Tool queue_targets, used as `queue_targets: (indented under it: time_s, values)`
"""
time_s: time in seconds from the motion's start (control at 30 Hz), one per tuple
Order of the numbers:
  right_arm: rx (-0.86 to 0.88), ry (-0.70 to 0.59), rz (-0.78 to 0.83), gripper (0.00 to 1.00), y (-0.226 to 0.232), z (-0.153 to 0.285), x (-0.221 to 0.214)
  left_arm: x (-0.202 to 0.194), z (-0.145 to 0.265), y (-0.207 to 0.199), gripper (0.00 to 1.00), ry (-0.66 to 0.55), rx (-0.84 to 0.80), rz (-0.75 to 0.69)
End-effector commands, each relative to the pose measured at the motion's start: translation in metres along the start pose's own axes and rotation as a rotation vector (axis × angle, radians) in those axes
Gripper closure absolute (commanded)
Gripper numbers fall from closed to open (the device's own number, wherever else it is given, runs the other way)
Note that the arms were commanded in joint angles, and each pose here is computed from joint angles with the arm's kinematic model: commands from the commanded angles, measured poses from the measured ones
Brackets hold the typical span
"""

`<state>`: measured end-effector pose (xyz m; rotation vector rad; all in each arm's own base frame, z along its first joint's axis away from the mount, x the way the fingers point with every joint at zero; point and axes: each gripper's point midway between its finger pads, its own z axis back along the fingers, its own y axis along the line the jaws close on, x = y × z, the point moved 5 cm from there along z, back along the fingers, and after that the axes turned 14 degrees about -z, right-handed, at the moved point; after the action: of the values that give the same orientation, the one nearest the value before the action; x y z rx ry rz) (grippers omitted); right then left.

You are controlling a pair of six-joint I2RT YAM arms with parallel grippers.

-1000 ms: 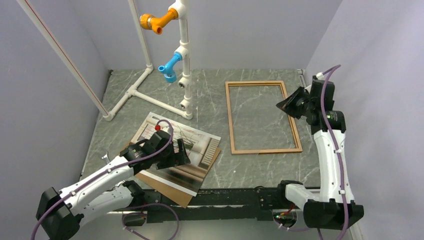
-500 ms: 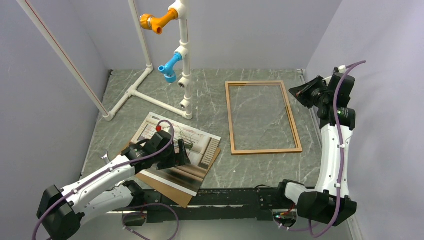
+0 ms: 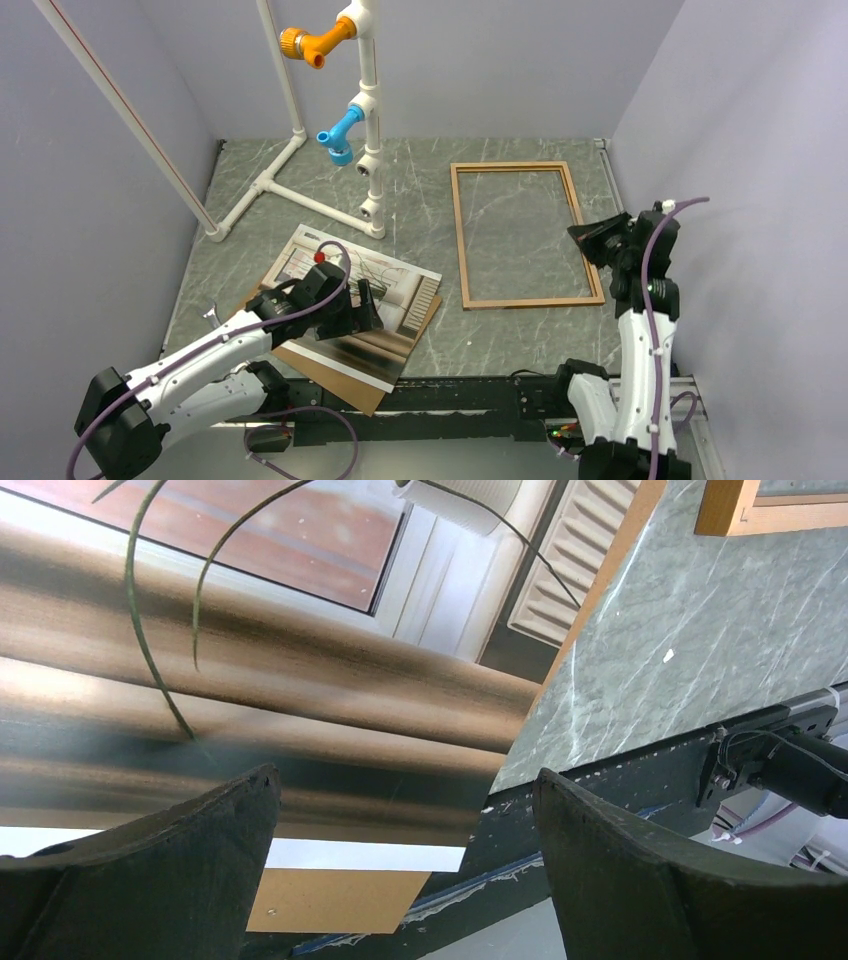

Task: Put the photo into the frame
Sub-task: Place the photo frame item at the center of the board.

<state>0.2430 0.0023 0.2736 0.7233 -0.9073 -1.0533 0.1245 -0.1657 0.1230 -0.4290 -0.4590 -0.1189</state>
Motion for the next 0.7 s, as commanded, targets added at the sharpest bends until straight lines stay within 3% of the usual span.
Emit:
queue_targets:
  time_s: [0.0,0.2,0.53,0.67]
  values:
    - [0.023,-0.095,-0.061,1.0,-0.013,0.01,-0.003,0.001,-0.003,-0.007,0.01,-0.009,-0.04,0.011]
    - [0.002,-0.076,-0.075,1.0,-0.043,0.021,-0.024,-0.001,-0.006,-0.006,0.0,-0.002,-0.037,0.015]
    - [0.025,0.224,-0.019,1.0,-0.074,0.026,-0.074,0.003,-0.001,-0.006,0.01,-0.019,-0.013,0.021]
    - [0.018,0.289,0.015,0.83,-0.082,0.032,-0.086,0.007,0.004,-0.007,0.01,-0.05,-0.023,0.03]
